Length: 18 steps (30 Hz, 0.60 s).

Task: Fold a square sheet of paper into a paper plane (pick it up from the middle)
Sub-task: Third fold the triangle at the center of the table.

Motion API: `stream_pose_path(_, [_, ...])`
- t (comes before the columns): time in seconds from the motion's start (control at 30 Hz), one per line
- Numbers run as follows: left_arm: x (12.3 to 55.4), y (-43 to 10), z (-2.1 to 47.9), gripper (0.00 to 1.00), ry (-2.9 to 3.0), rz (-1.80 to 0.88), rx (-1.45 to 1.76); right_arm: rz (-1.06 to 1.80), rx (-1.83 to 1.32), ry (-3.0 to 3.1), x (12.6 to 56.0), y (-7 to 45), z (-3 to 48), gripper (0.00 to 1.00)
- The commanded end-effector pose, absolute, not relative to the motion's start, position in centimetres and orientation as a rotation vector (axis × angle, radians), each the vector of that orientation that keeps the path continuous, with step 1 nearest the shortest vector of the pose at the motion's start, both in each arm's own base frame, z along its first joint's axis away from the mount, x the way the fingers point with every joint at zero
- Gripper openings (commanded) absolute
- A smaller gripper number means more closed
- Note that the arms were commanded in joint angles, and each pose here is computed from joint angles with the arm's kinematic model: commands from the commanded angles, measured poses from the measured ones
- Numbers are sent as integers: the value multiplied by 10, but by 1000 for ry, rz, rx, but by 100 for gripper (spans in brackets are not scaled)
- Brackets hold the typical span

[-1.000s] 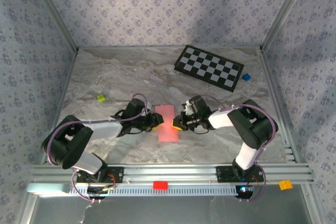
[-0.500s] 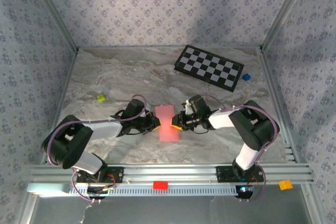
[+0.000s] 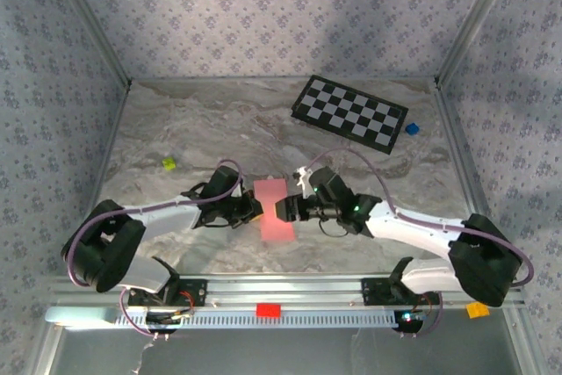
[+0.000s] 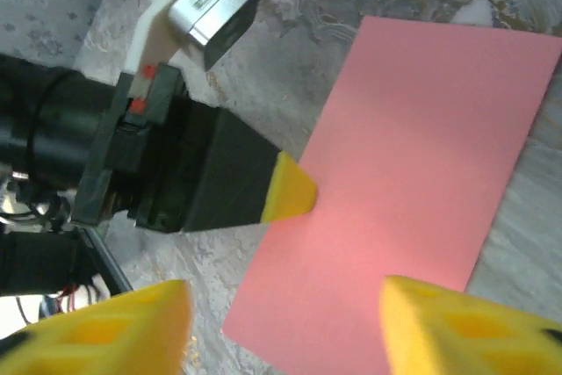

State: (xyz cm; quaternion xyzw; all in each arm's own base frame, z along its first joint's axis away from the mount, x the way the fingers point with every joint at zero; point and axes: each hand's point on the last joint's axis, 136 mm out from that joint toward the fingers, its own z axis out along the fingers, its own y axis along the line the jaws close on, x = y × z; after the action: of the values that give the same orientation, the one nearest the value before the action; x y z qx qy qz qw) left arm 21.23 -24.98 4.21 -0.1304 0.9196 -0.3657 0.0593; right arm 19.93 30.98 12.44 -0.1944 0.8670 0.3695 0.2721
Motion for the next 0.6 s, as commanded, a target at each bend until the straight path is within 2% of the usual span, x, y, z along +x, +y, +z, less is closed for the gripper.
stream_pose_path(0.0, [217, -249, 52, 2, 2769, -1092, -374, 691, -750, 2234, 197, 302, 110, 72])
stream_pose_path(0.17, [217, -251, 54, 2, 2769, -1108, -370, 517, -1151, 1914, 158, 332, 110, 66])
stream_pose_path(0.3, [217, -251, 55, 2, 2763, -1112, -375, 373, -1280, 1794, 147, 346, 99, 63])
stream_pose_path(0.57, [217, -251, 57, 3, 2758, -1121, -375, 122, -1347, 1684, 145, 364, 79, 64])
